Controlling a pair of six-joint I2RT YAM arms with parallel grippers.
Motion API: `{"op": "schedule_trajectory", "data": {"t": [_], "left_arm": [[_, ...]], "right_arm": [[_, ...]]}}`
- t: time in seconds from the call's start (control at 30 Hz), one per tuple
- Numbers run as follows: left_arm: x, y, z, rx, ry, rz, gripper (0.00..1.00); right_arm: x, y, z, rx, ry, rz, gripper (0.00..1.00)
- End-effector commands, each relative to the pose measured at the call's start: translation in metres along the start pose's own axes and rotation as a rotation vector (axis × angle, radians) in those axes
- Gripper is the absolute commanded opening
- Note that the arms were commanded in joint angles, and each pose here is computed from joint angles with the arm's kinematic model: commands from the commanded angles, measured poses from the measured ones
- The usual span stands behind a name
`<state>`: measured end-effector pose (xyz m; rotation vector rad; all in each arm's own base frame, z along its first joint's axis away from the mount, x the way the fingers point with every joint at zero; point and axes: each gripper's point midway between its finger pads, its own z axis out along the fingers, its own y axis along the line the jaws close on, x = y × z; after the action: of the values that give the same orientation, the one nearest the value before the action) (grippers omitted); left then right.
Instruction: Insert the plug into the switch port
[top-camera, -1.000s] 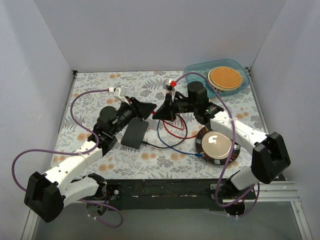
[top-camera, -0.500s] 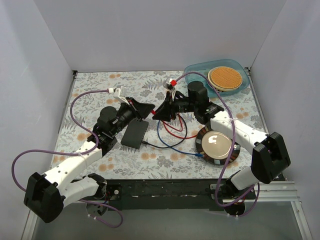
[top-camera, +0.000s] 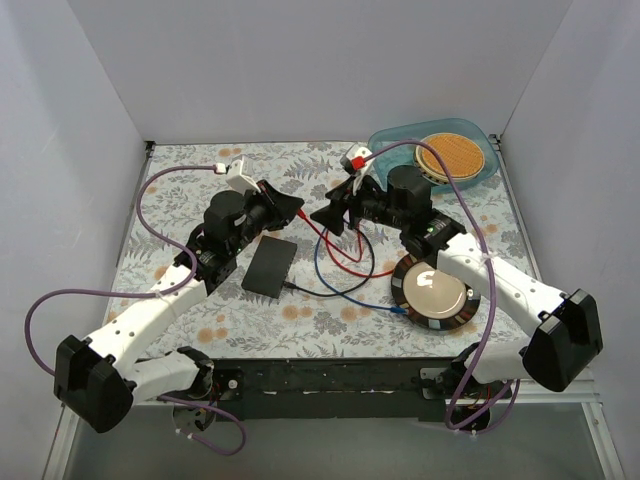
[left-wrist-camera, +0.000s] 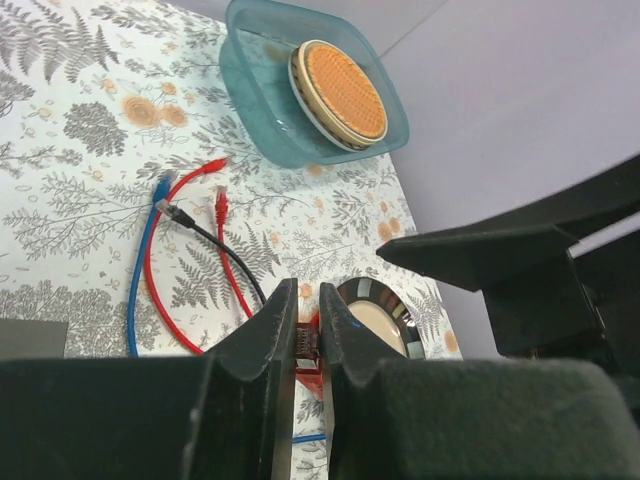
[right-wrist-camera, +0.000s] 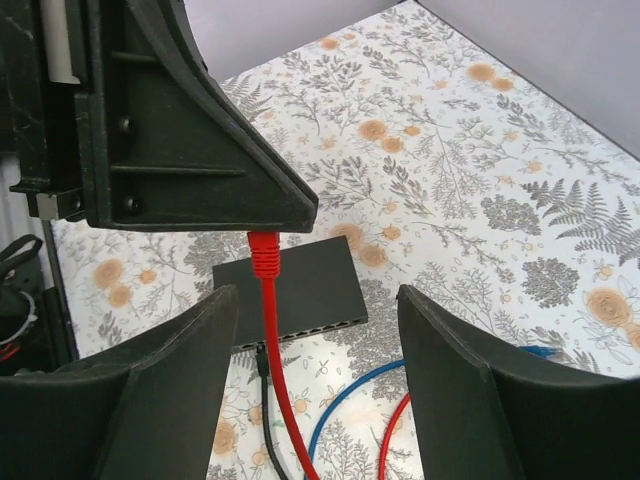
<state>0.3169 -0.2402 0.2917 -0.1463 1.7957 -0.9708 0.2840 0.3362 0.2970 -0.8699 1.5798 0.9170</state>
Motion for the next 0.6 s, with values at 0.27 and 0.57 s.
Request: {"op": "schedule_trajectory", "data": {"t": [0.27,0.57], "left_arm": [[-0.006,0.008,-0.001,-0.095,0.004,-0.031,0.00],[-0.004,0.005,-0.001,-0.076,0.011,-0.035,0.00]], "right_arm": [[0.006,-0.002,0.026,0.120,0.026,-0.119,0.70],[0.012,-0.002,0.035,0.112,0.034,-0.106,0.66]]}}
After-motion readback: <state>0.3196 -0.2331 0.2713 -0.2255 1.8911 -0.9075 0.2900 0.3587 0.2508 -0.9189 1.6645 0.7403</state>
